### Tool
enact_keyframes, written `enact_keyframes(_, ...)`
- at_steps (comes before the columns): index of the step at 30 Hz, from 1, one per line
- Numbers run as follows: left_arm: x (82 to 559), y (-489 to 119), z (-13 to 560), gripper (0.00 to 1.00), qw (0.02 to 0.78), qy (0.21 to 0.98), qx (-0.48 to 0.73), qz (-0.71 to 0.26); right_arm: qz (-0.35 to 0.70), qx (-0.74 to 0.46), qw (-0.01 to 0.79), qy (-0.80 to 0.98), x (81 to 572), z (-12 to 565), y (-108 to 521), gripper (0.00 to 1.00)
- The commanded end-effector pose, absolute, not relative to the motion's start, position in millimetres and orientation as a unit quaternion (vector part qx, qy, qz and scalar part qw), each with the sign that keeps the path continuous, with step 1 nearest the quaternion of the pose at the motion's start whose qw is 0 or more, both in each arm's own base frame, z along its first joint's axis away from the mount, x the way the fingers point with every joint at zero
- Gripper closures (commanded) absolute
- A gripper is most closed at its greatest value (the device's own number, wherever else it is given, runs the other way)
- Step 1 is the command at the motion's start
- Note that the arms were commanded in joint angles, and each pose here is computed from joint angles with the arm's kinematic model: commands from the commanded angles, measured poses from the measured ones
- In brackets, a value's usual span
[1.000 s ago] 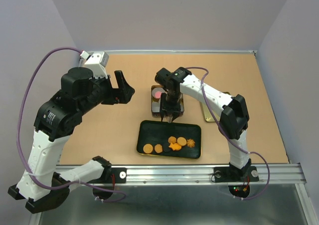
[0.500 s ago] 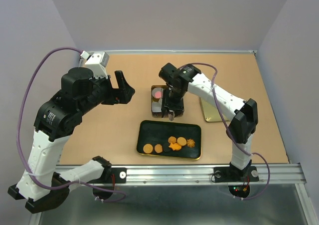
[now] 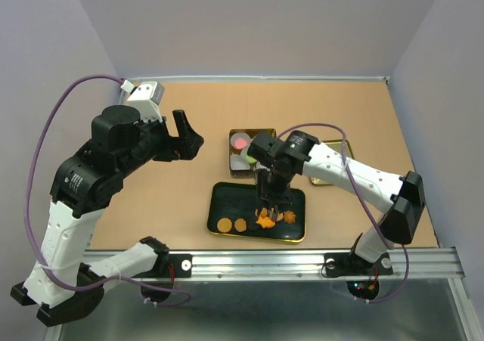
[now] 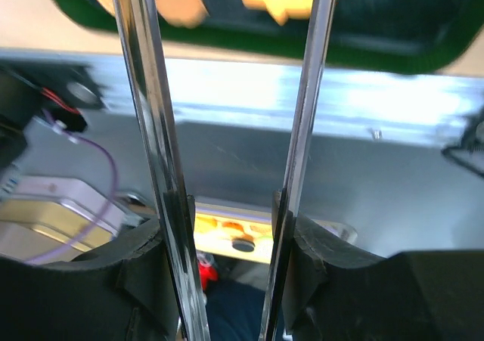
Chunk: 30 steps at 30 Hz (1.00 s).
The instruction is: Pack the cookies
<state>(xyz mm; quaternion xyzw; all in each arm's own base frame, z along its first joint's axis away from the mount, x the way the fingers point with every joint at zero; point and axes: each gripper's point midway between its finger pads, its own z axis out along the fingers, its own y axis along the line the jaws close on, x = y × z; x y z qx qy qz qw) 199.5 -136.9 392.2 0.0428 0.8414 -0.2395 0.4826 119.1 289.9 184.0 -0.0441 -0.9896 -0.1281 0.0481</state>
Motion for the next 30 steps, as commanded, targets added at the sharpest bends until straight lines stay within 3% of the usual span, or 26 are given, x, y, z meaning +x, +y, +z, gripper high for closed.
enact_keyframes(1,197.6,-137.0,398.9,0.01,0.496,0.831,0.040,-0.250,-0.153,-0.079,0.057,-0.983,87.2,192.1,289.7,0.50)
enact_keyframes(10,192.9,-147.1,391.6,0.01,0.478,0.833,0.046,-0.275,-0.150,-0.086,0.086,-0.981,35.6,169.8,287.2,0.50)
enact_keyframes(30,187.0,-147.0,379.2,0.01,0.468,0.837,0.044,-0.281,-0.155,-0.110,0.117,-0.975,3.7,146.5,278.6,0.50)
